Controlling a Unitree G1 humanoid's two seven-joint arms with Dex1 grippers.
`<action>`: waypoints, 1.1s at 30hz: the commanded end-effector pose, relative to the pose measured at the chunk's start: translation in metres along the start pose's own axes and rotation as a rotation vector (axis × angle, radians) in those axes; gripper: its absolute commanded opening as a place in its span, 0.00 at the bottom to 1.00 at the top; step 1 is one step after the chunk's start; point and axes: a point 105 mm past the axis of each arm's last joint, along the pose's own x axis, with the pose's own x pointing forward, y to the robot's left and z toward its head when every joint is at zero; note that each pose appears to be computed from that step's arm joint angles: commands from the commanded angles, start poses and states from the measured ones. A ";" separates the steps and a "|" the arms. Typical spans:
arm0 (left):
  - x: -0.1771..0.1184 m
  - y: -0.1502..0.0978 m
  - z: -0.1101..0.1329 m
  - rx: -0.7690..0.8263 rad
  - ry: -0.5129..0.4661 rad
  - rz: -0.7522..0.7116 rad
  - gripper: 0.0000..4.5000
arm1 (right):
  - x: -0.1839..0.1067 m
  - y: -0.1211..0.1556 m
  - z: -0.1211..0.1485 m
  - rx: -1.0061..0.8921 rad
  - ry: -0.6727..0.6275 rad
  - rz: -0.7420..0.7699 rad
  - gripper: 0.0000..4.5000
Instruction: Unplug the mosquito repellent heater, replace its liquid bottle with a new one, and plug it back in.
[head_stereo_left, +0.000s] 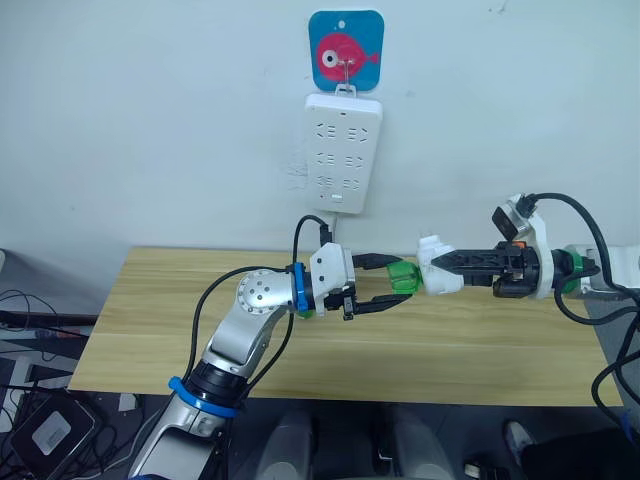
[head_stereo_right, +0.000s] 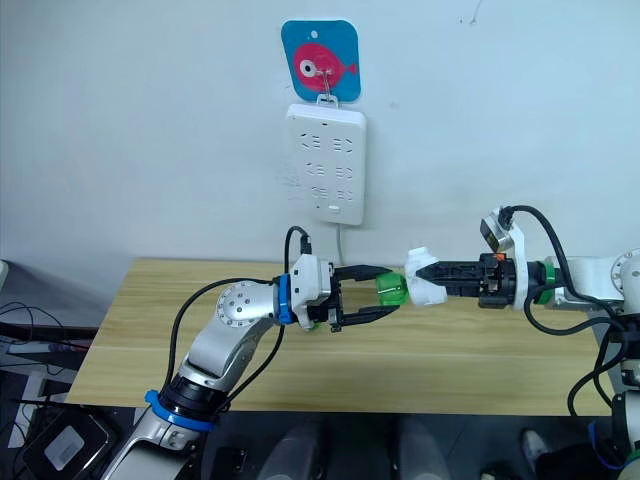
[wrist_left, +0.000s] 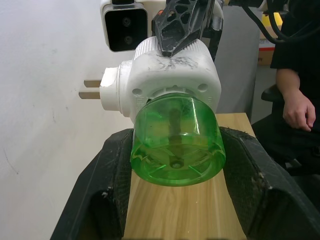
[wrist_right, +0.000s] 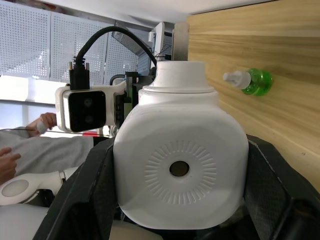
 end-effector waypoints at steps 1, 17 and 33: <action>0.005 0.005 0.017 -0.180 -0.061 0.005 0.51 | 0.001 0.019 -0.004 -0.110 0.047 0.049 0.66; 0.000 0.010 0.024 -1.193 -0.087 -0.130 0.80 | 0.002 0.035 -0.002 -0.225 0.078 0.119 0.66; -0.045 0.008 0.030 0.258 0.113 -0.118 1.00 | -0.026 0.005 0.033 -0.071 -0.144 0.038 0.66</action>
